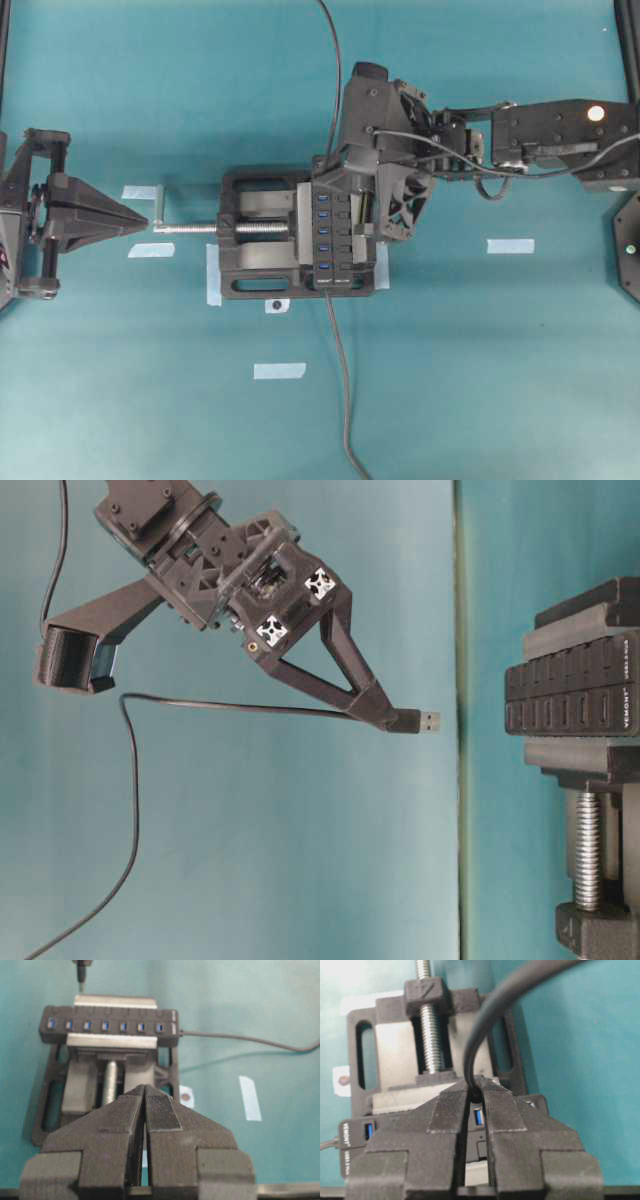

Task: Insert the USB into the second port from the front of the fixed hub.
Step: 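Pull the USB plug straight out of its port with the right gripper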

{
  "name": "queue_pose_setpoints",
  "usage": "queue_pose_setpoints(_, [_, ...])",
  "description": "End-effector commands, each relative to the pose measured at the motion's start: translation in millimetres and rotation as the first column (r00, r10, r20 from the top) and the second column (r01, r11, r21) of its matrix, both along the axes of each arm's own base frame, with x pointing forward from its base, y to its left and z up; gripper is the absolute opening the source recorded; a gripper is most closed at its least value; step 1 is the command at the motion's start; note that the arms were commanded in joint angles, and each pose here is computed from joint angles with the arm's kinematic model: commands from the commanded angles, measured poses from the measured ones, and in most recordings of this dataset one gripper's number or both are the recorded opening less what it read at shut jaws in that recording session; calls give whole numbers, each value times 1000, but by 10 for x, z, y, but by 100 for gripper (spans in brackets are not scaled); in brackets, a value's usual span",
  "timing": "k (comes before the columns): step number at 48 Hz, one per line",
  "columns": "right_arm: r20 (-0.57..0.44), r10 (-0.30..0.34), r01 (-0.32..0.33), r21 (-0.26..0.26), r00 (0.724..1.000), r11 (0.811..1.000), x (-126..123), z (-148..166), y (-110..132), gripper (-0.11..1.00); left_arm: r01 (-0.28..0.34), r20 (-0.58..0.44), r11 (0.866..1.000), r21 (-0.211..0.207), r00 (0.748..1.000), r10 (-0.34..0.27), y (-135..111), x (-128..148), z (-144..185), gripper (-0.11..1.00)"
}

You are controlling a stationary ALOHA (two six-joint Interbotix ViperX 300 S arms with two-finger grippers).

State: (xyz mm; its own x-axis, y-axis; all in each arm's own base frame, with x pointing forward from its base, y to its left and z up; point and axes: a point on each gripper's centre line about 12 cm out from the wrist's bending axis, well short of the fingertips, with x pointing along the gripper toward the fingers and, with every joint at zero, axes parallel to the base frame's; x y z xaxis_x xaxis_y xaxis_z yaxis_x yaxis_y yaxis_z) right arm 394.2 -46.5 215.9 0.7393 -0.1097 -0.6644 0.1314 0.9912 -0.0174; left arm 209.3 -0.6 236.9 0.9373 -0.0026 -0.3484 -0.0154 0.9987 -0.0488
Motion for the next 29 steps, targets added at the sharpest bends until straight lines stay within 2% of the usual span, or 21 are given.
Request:
queue_pose_setpoints(1, [61, -5, 5, 7, 998, 1000, 25, 215, 18, 7, 0, 17, 1000, 0, 1000, 0, 0, 25, 60, 0])
queue_pose_setpoints(29, [-4, 14, -14, 18, 1000, 1000, 88, -49, 99, 7, -1, 18, 1000, -3, 1000, 1, 0, 27, 66, 0])
